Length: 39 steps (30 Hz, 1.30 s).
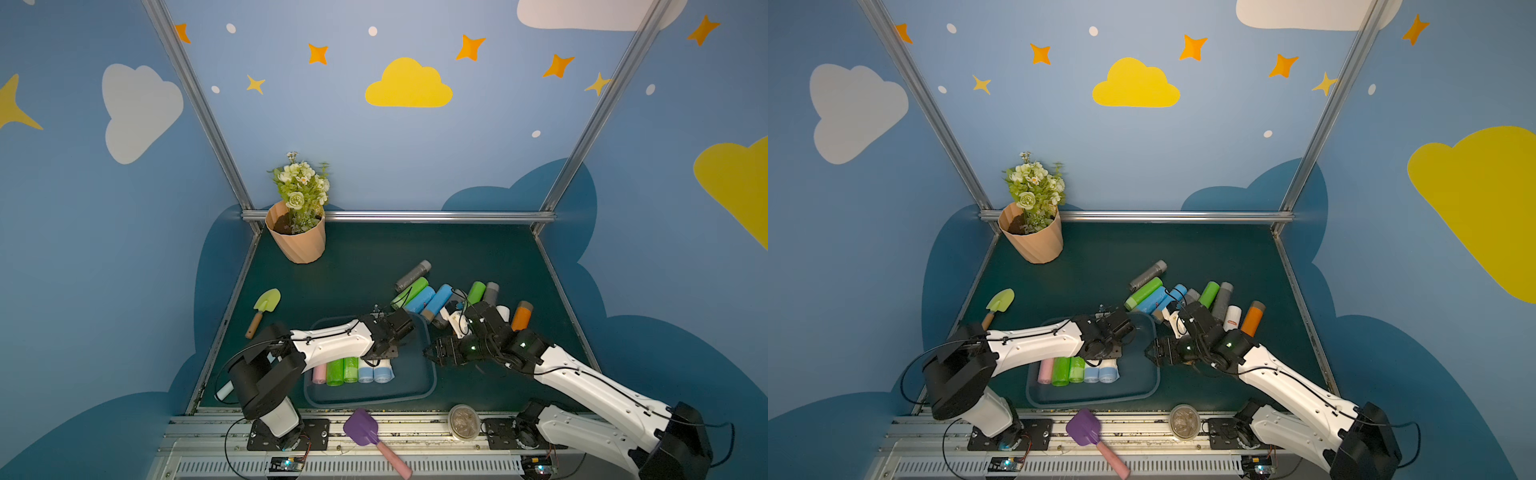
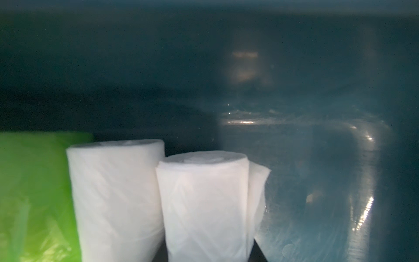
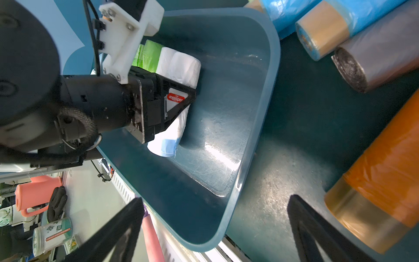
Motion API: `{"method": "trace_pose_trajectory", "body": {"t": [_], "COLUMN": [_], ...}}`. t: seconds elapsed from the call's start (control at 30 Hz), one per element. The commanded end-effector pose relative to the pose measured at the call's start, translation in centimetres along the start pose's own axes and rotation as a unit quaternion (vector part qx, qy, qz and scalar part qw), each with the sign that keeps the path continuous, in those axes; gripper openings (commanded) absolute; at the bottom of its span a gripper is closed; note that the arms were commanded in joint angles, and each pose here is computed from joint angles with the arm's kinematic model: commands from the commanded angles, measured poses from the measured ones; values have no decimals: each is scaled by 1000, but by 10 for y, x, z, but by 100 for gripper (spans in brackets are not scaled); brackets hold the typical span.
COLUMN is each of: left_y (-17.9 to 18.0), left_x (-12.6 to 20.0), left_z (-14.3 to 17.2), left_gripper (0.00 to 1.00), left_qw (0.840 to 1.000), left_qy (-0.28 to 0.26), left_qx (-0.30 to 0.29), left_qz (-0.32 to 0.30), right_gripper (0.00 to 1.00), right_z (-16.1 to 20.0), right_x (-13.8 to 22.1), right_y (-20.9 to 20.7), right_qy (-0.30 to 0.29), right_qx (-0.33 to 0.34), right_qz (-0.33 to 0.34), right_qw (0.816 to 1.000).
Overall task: Put the roll of trash bags into the storage box
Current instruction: Place the roll of trash bags in the storage box.
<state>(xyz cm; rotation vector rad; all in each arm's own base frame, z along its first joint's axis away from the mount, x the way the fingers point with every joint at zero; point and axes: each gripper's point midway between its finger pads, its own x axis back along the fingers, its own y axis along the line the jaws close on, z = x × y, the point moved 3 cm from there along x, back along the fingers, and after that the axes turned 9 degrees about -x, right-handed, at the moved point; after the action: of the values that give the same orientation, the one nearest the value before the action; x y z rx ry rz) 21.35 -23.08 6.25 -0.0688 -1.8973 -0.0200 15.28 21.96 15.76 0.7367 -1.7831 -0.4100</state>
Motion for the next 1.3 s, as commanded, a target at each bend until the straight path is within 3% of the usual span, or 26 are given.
{"method": "trace_pose_trajectory", "body": {"t": [0.0, 1.27], "left_y": [1, -4], "left_x": [2, 2], "left_z": [-3, -3], "left_gripper": [37, 43], "left_qw": [1000, 1000], "left_qy": [-5, -7], "left_qx": [-4, -14], "left_qz": [-13, -17], "right_gripper": [97, 97], "right_z": [1, 4], "right_x": [0, -5], "right_y": [-3, -3], "right_qy": [-2, 14], "right_qx": [0, 6], "right_qz": [1, 0], "right_qw": [1000, 1000]}}
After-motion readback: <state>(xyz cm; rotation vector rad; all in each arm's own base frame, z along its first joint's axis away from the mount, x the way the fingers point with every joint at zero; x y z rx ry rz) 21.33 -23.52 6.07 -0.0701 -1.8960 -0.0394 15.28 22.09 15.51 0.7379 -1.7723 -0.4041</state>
